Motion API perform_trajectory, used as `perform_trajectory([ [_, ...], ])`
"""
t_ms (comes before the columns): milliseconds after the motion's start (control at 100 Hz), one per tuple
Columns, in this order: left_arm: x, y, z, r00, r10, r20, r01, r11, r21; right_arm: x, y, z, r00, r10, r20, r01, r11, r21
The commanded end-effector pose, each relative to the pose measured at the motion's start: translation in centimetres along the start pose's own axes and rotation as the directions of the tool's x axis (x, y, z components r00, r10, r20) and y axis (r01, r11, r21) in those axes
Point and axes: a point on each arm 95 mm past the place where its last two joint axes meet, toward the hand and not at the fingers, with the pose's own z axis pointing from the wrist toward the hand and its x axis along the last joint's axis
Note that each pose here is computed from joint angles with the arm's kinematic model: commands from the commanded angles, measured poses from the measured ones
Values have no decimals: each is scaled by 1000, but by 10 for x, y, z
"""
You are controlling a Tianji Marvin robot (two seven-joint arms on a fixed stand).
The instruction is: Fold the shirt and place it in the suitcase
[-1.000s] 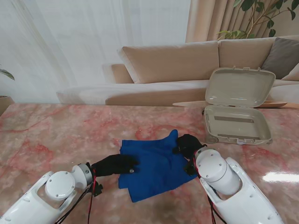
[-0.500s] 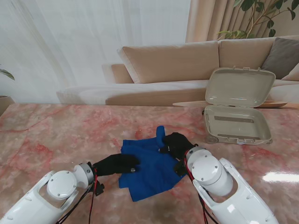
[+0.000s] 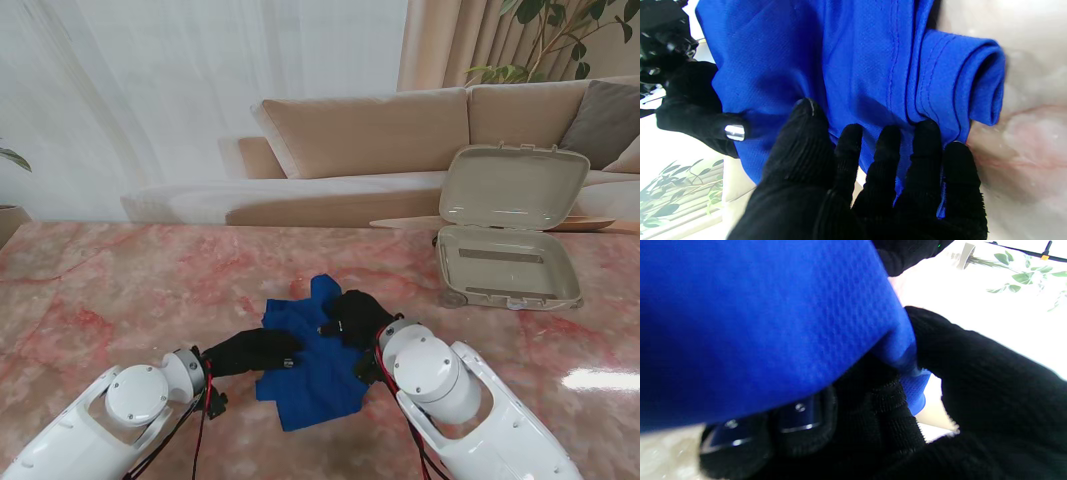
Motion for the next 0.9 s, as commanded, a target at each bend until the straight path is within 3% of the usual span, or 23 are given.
perform_trajectory([
  [0,-7,8,1,1000,-15,16,16,1000,-17,5,-10,1,1000,23,-9,-22,999,30],
  [890,-3,7,-5,1000,-13,8,13,999,33,3,-41,37,998,45,50,-51,991,126],
])
